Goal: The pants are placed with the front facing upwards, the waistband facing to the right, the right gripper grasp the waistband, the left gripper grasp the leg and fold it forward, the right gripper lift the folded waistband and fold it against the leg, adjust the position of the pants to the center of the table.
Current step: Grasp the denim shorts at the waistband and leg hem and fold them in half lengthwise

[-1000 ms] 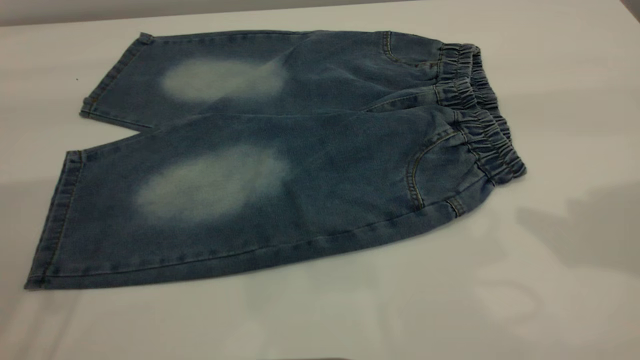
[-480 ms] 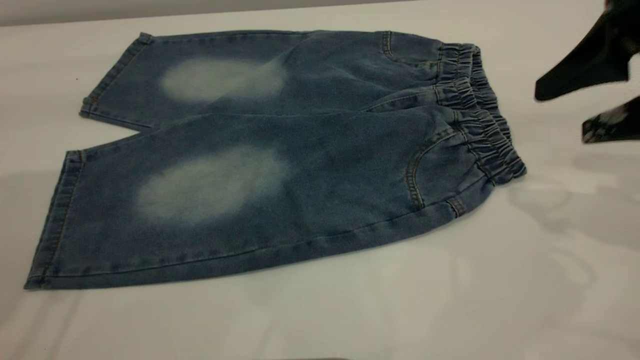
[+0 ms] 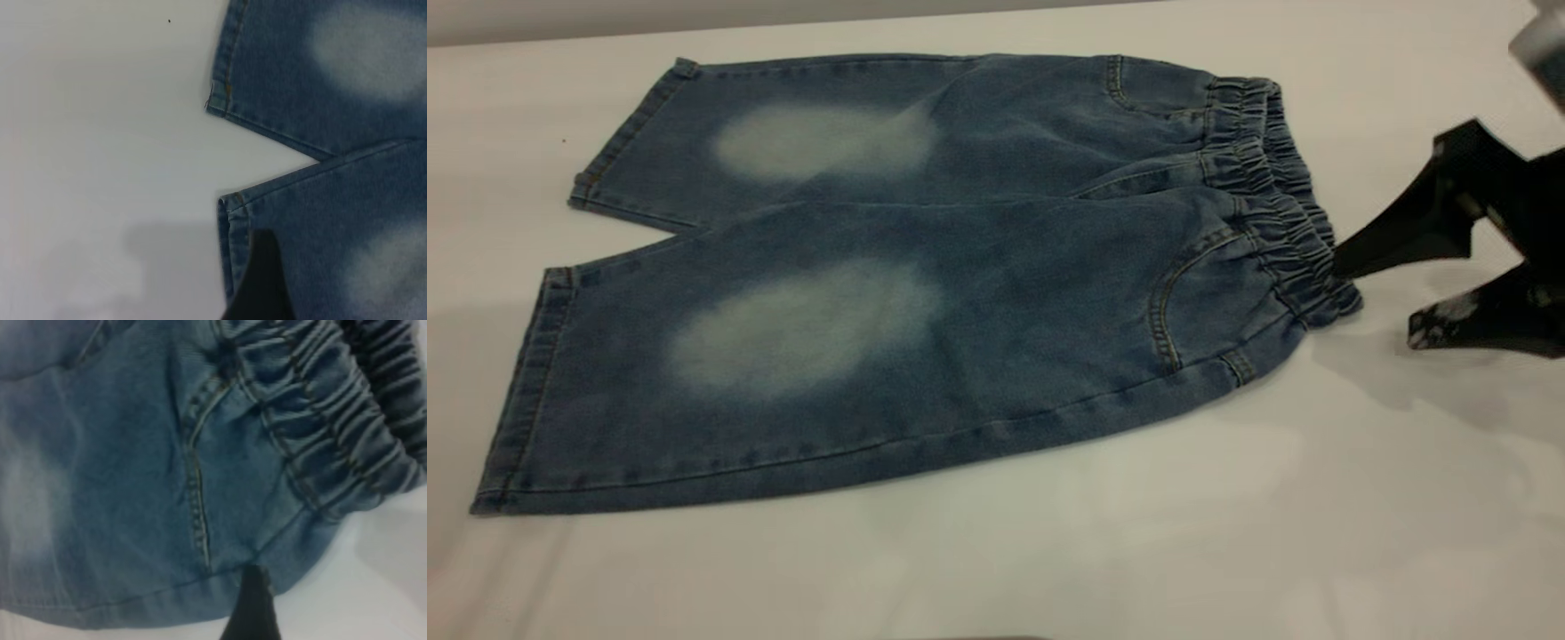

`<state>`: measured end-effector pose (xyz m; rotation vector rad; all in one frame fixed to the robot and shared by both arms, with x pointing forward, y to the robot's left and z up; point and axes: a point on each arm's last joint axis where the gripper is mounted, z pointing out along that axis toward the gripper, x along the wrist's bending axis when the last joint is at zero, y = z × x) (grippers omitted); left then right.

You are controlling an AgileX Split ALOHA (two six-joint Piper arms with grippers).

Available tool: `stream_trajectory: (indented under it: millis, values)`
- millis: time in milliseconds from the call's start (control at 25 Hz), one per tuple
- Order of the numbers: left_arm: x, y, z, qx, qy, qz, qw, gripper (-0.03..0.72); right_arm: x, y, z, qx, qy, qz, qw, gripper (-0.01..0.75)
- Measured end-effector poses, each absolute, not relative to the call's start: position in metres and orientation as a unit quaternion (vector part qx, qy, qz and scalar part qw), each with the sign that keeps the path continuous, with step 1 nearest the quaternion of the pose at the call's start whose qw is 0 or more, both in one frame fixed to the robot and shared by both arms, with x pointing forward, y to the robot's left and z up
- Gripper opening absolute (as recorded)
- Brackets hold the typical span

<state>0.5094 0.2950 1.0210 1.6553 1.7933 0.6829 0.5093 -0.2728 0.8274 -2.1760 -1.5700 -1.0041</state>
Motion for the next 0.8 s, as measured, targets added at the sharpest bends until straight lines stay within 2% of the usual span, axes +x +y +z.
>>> stream_trajectory:
  millis: [440,800]
  values:
    - [0.509,0.295,1.021,0.623,0.675,0.257,0.299,0.547,0.532,-0.273,0.806,-0.749,-0.539,-0.355,0.147,0.523]
    - [0.509,0.295,1.021,0.618,0.680,0.255,0.301,0.547,0.549,-0.262,0.790,-0.723,-0.526,-0.402,0.200,0.523]
